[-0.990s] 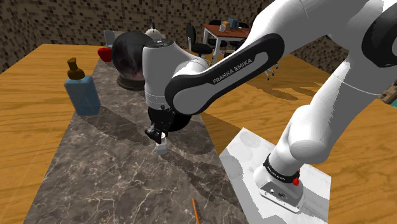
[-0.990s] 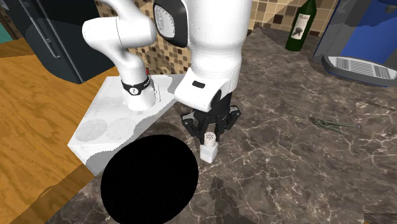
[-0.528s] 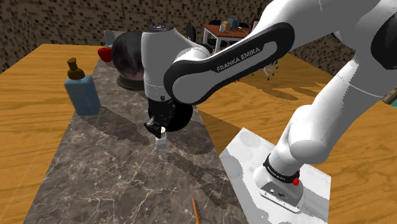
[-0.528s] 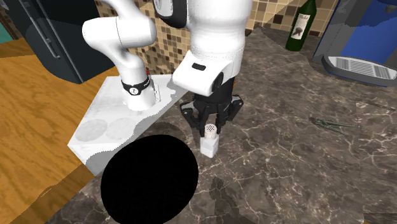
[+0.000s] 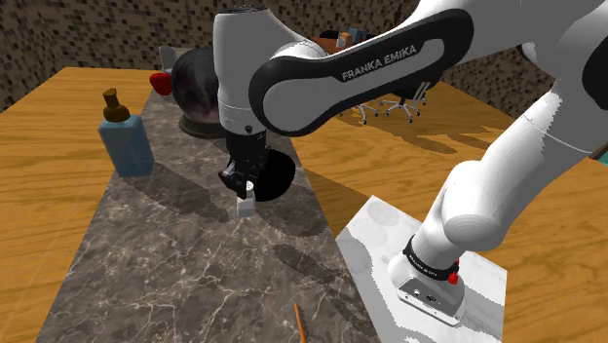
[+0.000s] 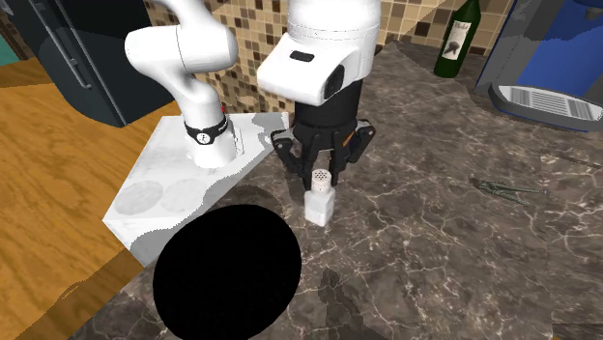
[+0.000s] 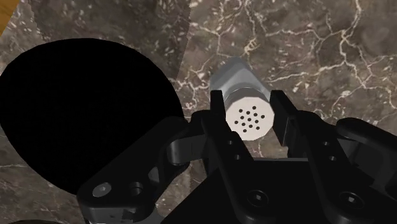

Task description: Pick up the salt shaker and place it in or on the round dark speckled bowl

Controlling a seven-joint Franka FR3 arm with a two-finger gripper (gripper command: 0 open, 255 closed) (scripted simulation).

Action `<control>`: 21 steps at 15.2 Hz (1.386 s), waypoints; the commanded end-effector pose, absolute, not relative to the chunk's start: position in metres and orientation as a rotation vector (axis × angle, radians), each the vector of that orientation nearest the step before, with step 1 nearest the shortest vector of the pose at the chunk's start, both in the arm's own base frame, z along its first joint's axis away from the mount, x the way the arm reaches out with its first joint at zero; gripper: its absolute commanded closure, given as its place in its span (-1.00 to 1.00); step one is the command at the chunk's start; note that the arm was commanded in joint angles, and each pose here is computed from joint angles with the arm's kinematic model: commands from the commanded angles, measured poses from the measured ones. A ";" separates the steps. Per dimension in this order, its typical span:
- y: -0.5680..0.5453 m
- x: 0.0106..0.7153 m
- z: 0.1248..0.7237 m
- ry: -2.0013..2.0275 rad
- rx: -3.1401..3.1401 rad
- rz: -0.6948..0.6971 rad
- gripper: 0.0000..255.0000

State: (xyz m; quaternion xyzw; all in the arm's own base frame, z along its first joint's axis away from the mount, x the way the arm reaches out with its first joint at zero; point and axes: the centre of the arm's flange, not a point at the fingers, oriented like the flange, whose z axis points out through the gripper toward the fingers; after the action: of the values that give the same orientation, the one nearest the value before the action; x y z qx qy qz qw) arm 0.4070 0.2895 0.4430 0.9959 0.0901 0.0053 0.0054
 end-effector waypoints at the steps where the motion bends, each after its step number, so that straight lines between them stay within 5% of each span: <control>1: 0.289 0.407 0.454 0.282 3.118 0.016 1.00; 21: 0.257 0.428 0.551 0.282 3.118 0.016 1.00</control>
State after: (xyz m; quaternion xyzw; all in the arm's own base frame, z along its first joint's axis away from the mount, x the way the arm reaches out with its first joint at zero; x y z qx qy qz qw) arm 0.4189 0.2696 0.5473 0.9959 0.0899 0.0054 0.0054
